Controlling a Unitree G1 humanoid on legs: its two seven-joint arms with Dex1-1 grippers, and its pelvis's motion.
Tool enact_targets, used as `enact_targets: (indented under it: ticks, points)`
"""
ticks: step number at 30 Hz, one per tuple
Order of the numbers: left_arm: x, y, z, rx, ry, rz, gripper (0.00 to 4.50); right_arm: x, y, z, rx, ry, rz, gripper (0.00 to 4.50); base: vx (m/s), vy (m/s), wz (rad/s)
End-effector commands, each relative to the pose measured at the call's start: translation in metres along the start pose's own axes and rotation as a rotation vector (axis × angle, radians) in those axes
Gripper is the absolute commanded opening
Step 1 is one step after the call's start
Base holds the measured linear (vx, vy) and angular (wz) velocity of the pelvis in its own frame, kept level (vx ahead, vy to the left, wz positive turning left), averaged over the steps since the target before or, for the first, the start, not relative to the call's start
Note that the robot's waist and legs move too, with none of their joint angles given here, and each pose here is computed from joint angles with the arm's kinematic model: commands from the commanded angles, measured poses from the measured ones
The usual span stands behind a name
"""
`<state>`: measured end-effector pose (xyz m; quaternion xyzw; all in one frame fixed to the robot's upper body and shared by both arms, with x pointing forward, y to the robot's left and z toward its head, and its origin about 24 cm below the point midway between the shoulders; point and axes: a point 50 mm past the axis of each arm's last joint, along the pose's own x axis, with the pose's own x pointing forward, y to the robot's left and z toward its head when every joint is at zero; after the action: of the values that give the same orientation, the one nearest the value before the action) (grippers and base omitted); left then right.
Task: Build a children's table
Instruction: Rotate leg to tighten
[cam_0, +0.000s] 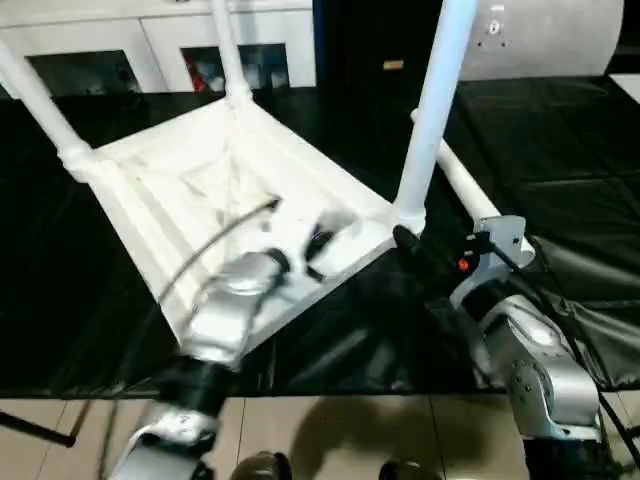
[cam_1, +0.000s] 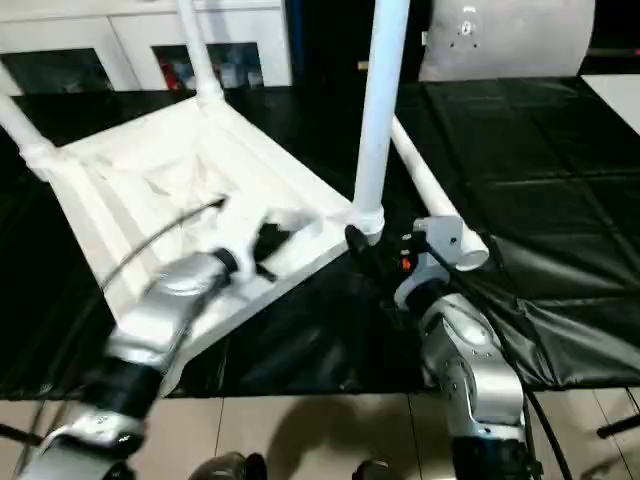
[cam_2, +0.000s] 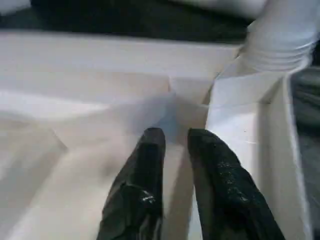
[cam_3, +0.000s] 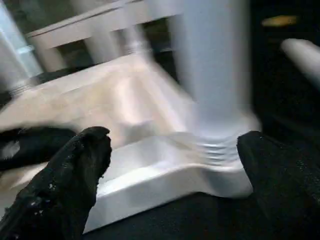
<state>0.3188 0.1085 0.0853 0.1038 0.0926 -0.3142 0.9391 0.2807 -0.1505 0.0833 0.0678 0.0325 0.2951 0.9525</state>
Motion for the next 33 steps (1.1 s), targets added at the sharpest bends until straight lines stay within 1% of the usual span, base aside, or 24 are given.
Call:
enact_targets:
  ticks: [1,2,3,4,6,9,11,12,13,14,15,16,17,19,20,22,23,24,27,28,29,30,31,33]
  points:
    - [-0.01,0.0,0.005,0.042,-0.016,-0.074,0.98,0.005,0.009,0.006,-0.034,-0.002,0.141,4.5,0.0,0.0,0.0]
    - [-0.017,0.005,0.003,0.061,0.01,-0.068,0.98,0.008,0.006,0.007,-0.045,0.008,0.162,4.5,0.0,0.0,0.0]
    - [-0.025,0.015,0.001,0.072,0.041,-0.047,0.98,0.015,-0.001,0.013,-0.067,0.016,0.176,4.5,0.0,0.0,0.0]
    - [-0.03,0.019,0.0,0.073,0.054,-0.04,0.98,0.02,-0.006,0.016,-0.086,0.022,0.186,4.5,0.0,0.0,0.0]
    - [-0.032,0.021,0.001,0.074,0.06,-0.044,0.98,0.023,-0.009,0.019,-0.098,0.025,0.189,4.5,0.0,0.0,0.0]
    - [-0.04,0.024,-0.001,0.108,0.095,-0.084,0.98,0.033,-0.02,0.027,-0.135,0.037,0.221,4.5,0.0,0.0,0.0]
    - [-0.046,0.028,-0.001,0.132,0.118,-0.104,0.98,0.042,-0.032,0.033,-0.183,0.064,0.237,4.5,0.0,0.0,0.0]
    - [-0.046,0.028,-0.001,0.132,0.118,-0.104,0.98,0.042,-0.032,0.033,-0.183,0.064,0.237,4.5,0.0,0.0,0.0]
    - [-0.051,0.032,0.0,0.152,0.131,-0.101,0.98,0.049,-0.044,0.041,-0.231,0.059,0.186,4.5,0.0,0.0,0.0]
    - [-0.052,0.033,0.0,0.157,0.137,-0.095,0.98,0.052,-0.05,0.044,-0.251,0.049,0.145,4.5,0.0,0.0,0.0]
    - [-0.052,0.033,0.0,0.157,0.137,-0.095,0.98,0.052,-0.05,0.044,-0.251,0.049,0.145,4.5,0.0,0.0,0.0]
    - [-0.056,0.037,0.001,0.17,0.149,-0.077,0.98,0.057,-0.065,0.049,-0.271,0.04,-0.024,4.5,0.0,0.0,0.0]
    - [-0.057,0.038,0.001,0.174,0.152,-0.07,0.98,0.058,-0.07,0.05,-0.27,0.04,-0.078,4.5,0.0,0.0,0.0]
    - [-0.059,0.041,0.001,0.171,0.157,-0.055,0.98,0.058,-0.067,0.049,-0.269,0.025,-0.043,4.5,0.0,0.0,0.0]
    - [-0.062,0.049,0.0,0.168,0.18,-0.007,0.98,0.057,-0.047,0.038,-0.256,0.016,0.127,4.5,0.0,0.0,0.0]
    - [-0.064,0.058,-0.002,0.177,0.214,0.046,0.98,0.053,-0.03,0.027,-0.254,0.037,0.244,4.5,0.0,0.0,0.0]
    - [-0.064,0.058,-0.002,0.177,0.214,0.046,0.98,0.053,-0.03,0.027,-0.254,0.037,0.244,4.5,0.0,0.0,0.0]
    - [-0.067,0.068,-0.004,0.201,0.256,0.105,0.98,0.049,-0.022,0.016,-0.269,0.071,0.294,4.5,0.0,0.0,0.0]
    - [-0.071,0.079,-0.004,0.22,0.294,0.175,0.98,0.045,-0.017,0.005,-0.272,0.102,0.315,4.5,0.0,0.0,0.0]
    - [-0.077,0.093,-0.004,0.242,0.336,0.264,0.98,0.041,-0.015,-0.007,-0.269,0.166,0.287,4.5,0.0,0.0,0.0]
    - [-0.077,0.093,-0.004,0.243,0.336,0.265,0.98,0.041,-0.015,-0.007,-0.269,0.167,0.286,4.5,0.0,0.0,0.0]
    - [-0.077,0.093,-0.004,0.243,0.336,0.265,0.7,0.041,-0.015,-0.007,-0.269,0.167,0.286,4.5,0.0,0.0,0.0]
    - [-0.082,0.101,-0.004,0.261,0.366,0.315,0.7,0.037,-0.018,-0.014,-0.279,0.217,0.247,4.5,0.0,0.0,0.0]
    - [-0.085,0.105,-0.007,0.269,0.395,0.33,0.62,0.034,-0.019,-0.02,-0.274,0.255,0.212,4.5,0.0,0.0,0.0]
